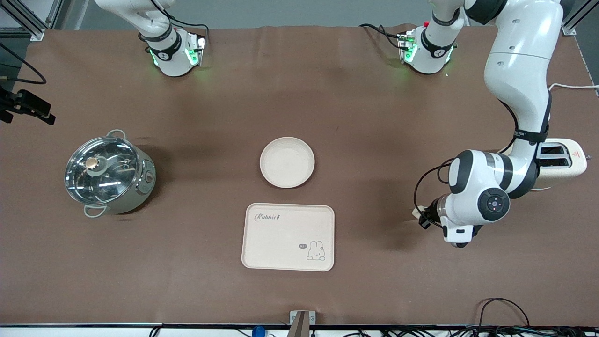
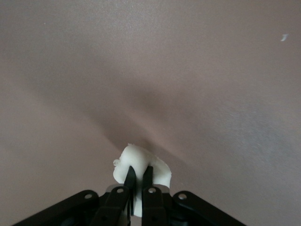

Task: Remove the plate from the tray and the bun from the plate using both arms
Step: 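Carry the bun with the left gripper and set it beside the toaster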

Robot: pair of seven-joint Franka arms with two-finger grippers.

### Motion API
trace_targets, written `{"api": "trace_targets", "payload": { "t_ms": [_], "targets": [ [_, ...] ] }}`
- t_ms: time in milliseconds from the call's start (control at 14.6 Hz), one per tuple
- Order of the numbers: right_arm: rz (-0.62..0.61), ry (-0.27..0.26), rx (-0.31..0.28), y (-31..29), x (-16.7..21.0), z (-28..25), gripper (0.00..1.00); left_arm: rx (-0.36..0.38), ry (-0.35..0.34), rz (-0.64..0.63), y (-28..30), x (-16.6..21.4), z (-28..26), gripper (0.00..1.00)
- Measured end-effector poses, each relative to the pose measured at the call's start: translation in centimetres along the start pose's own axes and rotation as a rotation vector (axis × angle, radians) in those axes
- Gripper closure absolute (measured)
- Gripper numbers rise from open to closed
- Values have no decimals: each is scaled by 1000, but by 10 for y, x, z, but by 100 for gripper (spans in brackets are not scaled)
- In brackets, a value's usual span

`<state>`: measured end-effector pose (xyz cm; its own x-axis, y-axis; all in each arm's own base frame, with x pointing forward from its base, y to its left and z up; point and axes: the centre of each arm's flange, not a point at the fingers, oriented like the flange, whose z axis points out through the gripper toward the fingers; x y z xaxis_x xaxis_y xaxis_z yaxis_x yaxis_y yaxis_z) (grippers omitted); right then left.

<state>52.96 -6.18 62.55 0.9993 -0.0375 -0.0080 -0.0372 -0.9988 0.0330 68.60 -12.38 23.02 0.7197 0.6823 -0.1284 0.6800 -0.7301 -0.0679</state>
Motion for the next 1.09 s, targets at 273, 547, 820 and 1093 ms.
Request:
{"api": "trace_targets", "payload": {
  "t_ms": [273,547,820,1093],
  "targets": [
    [-5,0,0,-3,0,0,0,4,-3,33,-11,15,4,78],
    [-6,0,0,-3,0,0,0,3,-7,56,-12,16,5,42],
    [-7,0,0,-4,0,0,0,-26,20,80,-7,15,-27,4],
    [-11,0,0,-6,0,0,0,-77,99,224,-18,4,-139,0]
  ]
}}
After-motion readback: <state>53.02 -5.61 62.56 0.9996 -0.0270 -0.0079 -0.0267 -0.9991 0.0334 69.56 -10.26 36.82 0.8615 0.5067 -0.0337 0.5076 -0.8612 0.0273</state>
